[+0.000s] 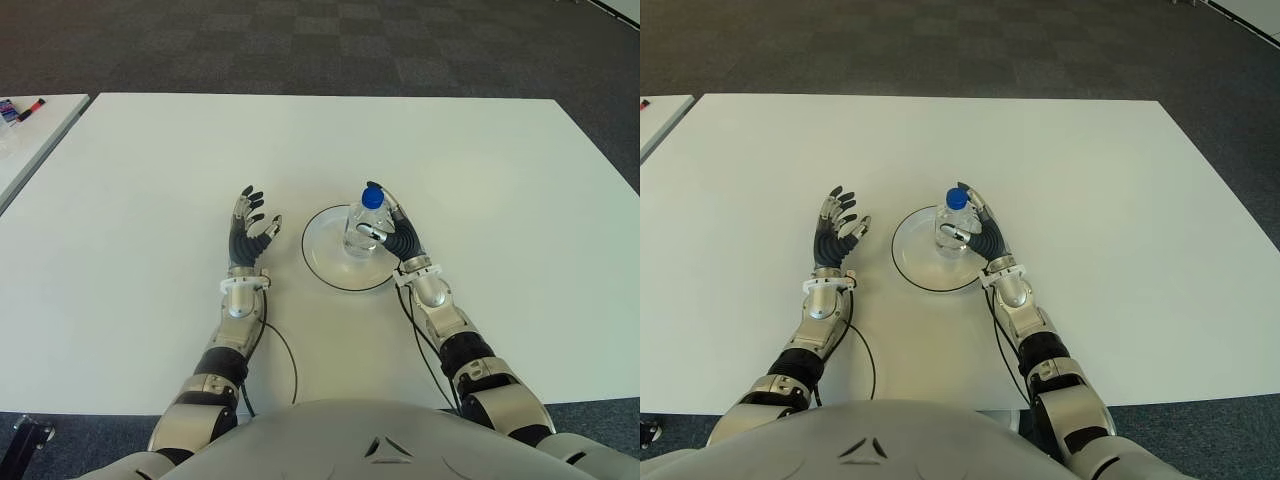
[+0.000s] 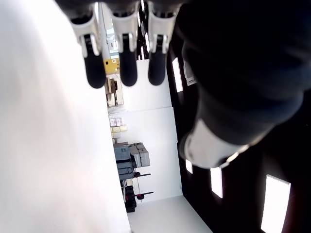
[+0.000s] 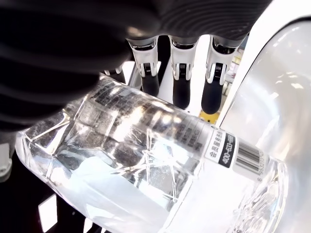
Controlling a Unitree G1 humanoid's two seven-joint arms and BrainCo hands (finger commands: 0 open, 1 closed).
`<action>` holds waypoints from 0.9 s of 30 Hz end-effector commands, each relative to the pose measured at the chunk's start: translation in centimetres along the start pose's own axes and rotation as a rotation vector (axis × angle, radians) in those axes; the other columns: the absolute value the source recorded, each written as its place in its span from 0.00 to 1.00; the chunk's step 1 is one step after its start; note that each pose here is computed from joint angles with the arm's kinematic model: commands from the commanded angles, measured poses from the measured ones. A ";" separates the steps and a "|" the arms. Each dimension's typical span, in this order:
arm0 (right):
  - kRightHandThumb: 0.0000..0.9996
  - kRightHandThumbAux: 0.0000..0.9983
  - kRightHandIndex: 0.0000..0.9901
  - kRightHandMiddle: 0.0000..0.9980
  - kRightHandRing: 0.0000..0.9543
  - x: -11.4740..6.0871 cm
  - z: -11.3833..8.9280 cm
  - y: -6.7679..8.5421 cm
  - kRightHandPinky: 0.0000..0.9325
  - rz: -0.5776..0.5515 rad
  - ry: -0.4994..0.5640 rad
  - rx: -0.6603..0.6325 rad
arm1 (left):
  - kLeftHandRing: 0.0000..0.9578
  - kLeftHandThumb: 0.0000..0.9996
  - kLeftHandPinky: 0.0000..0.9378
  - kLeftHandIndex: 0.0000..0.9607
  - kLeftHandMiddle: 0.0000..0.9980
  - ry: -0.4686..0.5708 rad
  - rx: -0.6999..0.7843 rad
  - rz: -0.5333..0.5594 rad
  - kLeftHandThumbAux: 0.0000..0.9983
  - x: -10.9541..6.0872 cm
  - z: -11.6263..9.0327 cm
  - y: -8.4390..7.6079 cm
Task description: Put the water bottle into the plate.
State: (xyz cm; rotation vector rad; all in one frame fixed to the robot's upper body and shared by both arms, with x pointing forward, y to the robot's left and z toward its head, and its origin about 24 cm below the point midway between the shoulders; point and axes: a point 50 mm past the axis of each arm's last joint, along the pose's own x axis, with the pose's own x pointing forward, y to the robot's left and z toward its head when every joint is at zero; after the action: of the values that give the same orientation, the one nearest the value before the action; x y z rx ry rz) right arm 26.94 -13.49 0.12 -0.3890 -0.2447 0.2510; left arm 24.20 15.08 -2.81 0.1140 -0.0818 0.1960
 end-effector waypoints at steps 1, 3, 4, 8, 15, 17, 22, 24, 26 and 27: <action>0.58 0.38 0.01 0.06 0.09 -0.1 -0.3 0.0 0.19 0.003 0.006 0.001 | 0.22 0.32 0.28 0.12 0.20 0.018 0.011 -0.002 0.84 -0.3 -0.3 -0.2; 0.57 0.38 0.01 0.06 0.08 -0.1 -0.3 0.0 0.18 0.003 0.005 0.000 | 0.21 0.32 0.27 0.12 0.20 0.019 0.011 -0.001 0.84 -0.3 -0.3 -0.2; 0.57 0.38 0.01 0.06 0.08 -0.1 -0.3 0.0 0.18 0.003 0.004 0.000 | 0.21 0.32 0.27 0.12 0.20 0.019 0.011 -0.001 0.84 -0.3 -0.3 -0.2; 0.56 0.38 0.01 0.05 0.07 -0.1 -0.4 0.0 0.17 0.005 0.004 -0.002 | 0.20 0.33 0.26 0.12 0.19 0.020 0.009 0.000 0.84 -0.3 -0.3 -0.2; 0.57 0.38 0.01 0.05 0.07 -0.1 -0.5 0.0 0.18 0.010 0.007 0.001 | 0.20 0.34 0.27 0.12 0.19 0.023 0.007 0.001 0.85 -0.3 -0.3 -0.2; 0.58 0.39 0.01 0.05 0.07 -0.1 -0.5 0.0 0.18 0.010 0.007 0.003 | 0.20 0.34 0.27 0.11 0.19 0.023 0.006 0.001 0.85 -0.3 -0.3 -0.2; 0.58 0.38 0.01 0.04 0.07 -0.1 -0.6 -0.1 0.18 0.010 0.008 0.006 | 0.21 0.34 0.27 0.11 0.19 0.024 0.004 0.003 0.85 -0.3 -0.3 -0.2; 0.59 0.38 0.01 0.04 0.07 -0.1 -0.6 -0.1 0.19 0.010 0.008 0.007 | 0.21 0.34 0.27 0.11 0.19 0.024 0.002 0.003 0.85 -0.3 -0.3 -0.2; 0.59 0.39 0.01 0.05 0.07 -0.1 -0.7 -0.1 0.20 0.009 0.008 0.008 | 0.21 0.34 0.27 0.11 0.19 0.023 0.000 0.003 0.85 -0.3 -0.3 -0.2; 0.60 0.39 0.01 0.05 0.07 -0.1 -0.7 -0.1 0.20 0.009 0.008 0.008 | 0.21 0.34 0.27 0.11 0.19 0.023 0.000 0.003 0.85 -0.3 -0.3 -0.2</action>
State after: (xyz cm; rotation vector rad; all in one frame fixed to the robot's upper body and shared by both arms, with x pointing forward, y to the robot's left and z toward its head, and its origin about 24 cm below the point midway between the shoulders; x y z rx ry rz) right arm 27.22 -13.83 0.04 -0.3816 -0.2604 0.2478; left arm 24.19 15.02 -2.89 0.1116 -0.0744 0.1991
